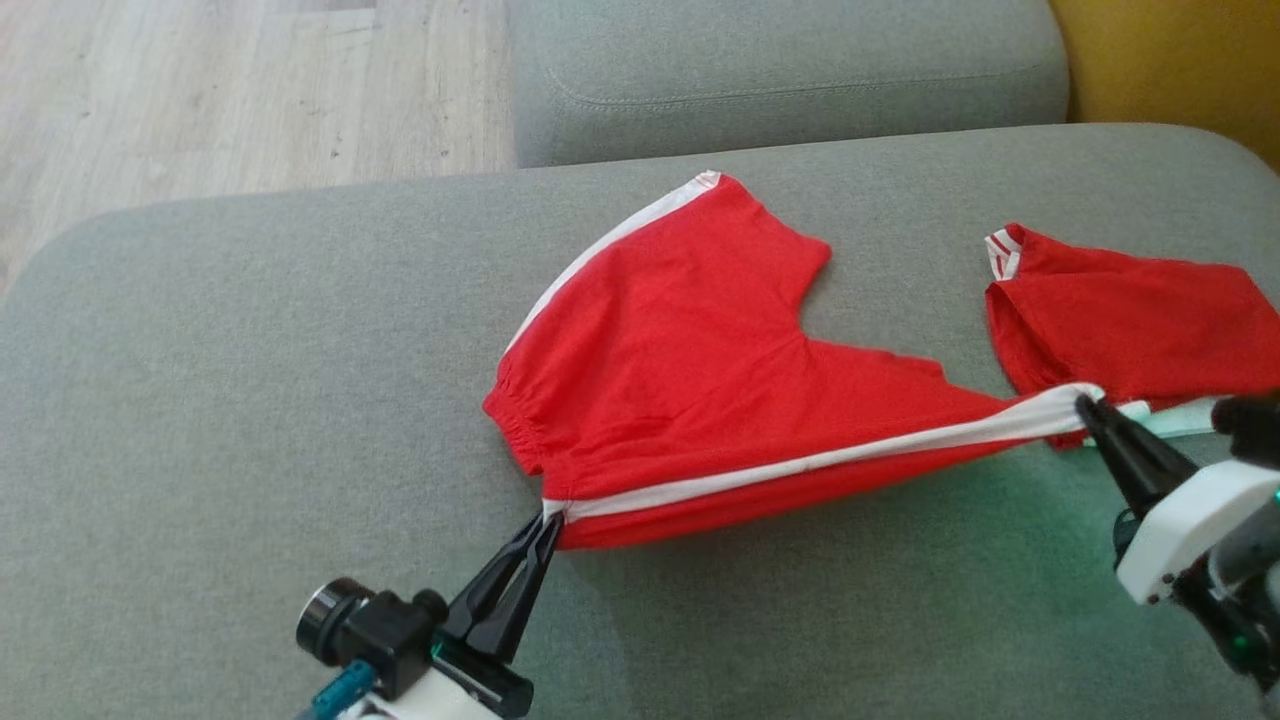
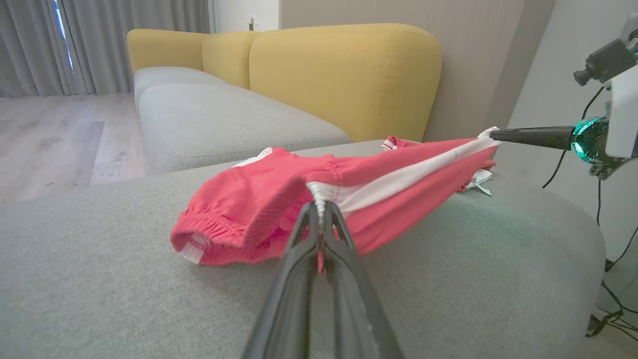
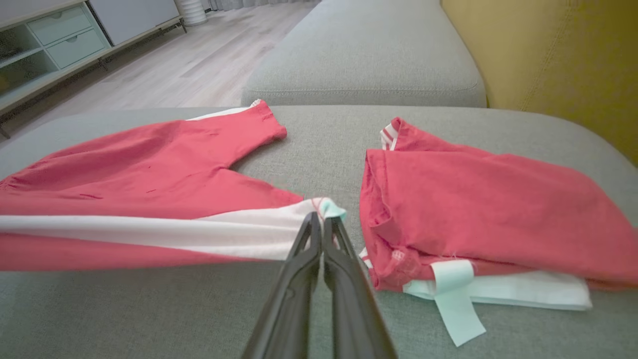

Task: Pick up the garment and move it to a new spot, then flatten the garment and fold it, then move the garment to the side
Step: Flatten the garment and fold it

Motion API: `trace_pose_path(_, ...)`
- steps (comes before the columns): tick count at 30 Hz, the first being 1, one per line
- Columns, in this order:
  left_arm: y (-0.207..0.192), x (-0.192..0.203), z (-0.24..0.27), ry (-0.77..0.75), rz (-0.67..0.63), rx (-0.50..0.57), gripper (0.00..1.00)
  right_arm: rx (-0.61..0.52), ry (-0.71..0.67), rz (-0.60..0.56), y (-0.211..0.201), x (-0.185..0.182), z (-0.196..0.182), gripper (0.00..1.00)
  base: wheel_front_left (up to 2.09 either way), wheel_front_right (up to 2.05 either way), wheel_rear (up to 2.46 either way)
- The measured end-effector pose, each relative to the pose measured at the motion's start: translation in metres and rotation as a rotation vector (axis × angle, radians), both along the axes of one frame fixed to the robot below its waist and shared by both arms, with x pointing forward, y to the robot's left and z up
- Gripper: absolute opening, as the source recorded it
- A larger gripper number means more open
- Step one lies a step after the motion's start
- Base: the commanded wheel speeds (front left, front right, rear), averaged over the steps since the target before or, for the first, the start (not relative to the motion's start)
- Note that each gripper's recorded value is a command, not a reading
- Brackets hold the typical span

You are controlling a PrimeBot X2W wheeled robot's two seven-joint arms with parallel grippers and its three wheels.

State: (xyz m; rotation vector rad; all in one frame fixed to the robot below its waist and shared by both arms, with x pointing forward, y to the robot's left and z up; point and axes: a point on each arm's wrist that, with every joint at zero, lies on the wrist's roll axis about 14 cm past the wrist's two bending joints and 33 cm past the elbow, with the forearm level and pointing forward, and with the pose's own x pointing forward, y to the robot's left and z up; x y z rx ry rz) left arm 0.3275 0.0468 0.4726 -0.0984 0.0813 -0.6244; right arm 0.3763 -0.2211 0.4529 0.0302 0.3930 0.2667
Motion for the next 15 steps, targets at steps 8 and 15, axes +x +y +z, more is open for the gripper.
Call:
trace_pose_path(8,0.008,0.012,0.006,-0.015,0.039,-0.016,0.0,-0.05,-0.053,0.032,0.008,0.023,0.022,0.0,0.0,0.0,0.0)
trace_pose_path(15,0.016,0.047,0.02,-0.063,0.072,-0.016,0.0,-0.112,-0.11,0.09,0.028,0.074,0.045,0.0,0.0,0.0,0.0)
